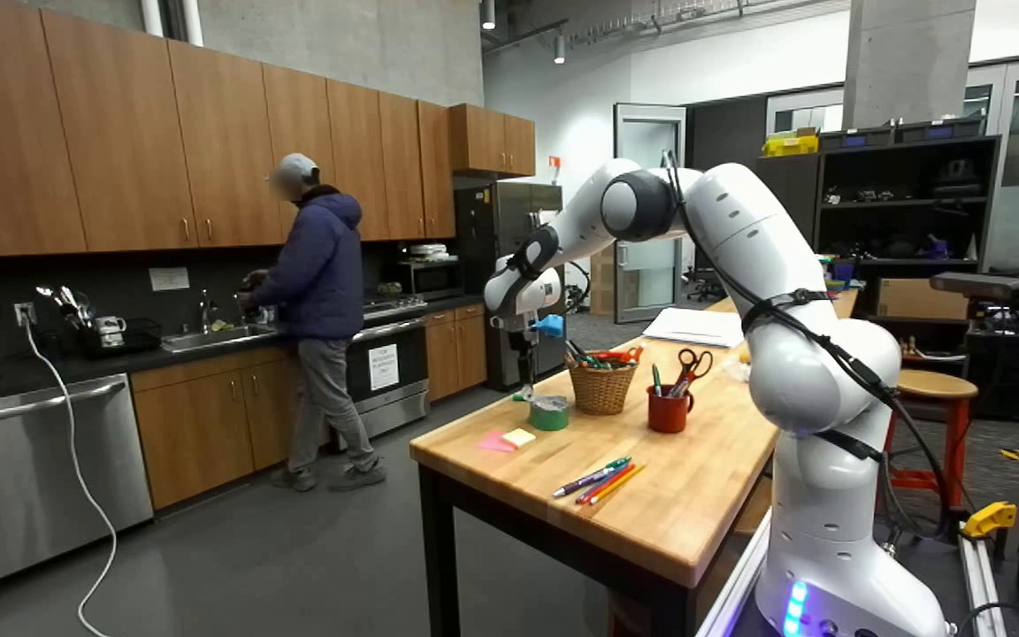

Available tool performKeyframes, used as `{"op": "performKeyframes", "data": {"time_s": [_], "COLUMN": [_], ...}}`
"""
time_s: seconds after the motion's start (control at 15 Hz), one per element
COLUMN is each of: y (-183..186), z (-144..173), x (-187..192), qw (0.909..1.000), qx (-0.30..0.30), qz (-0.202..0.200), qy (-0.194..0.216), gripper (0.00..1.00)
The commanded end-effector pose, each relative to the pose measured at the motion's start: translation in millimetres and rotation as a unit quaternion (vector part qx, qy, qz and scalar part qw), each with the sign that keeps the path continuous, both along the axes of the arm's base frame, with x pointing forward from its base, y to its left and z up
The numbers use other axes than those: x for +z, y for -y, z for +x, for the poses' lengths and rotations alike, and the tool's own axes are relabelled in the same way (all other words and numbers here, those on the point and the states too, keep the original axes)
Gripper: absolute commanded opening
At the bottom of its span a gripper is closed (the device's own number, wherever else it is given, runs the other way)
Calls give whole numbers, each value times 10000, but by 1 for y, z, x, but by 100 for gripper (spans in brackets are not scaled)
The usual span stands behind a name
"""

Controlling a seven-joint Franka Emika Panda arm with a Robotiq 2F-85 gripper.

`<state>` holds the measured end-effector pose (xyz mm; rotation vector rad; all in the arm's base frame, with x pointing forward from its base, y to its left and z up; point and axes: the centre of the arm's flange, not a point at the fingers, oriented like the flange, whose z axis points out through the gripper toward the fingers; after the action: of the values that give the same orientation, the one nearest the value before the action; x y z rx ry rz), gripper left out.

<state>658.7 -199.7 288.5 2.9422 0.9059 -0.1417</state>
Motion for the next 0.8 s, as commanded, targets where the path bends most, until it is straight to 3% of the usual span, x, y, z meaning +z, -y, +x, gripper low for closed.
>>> {"op": "performKeyframes", "data": {"time_s": [0.0, 0.13, 0.2, 0.33, 0.73], "y": [3, 1, -1, -3, -10], "z": [13, 16, 17, 19, 15], "x": [-8, -14, -15, -14, 8], "qw": [9998, 9997, 9997, 9997, 9999], "qx": [95, 111, 119, 136, 101], "qz": [9, 15, 15, 5, -2], "qy": [-154, -204, -215, -214, -64], "gripper": [100, 100, 75, 68, 20]}}
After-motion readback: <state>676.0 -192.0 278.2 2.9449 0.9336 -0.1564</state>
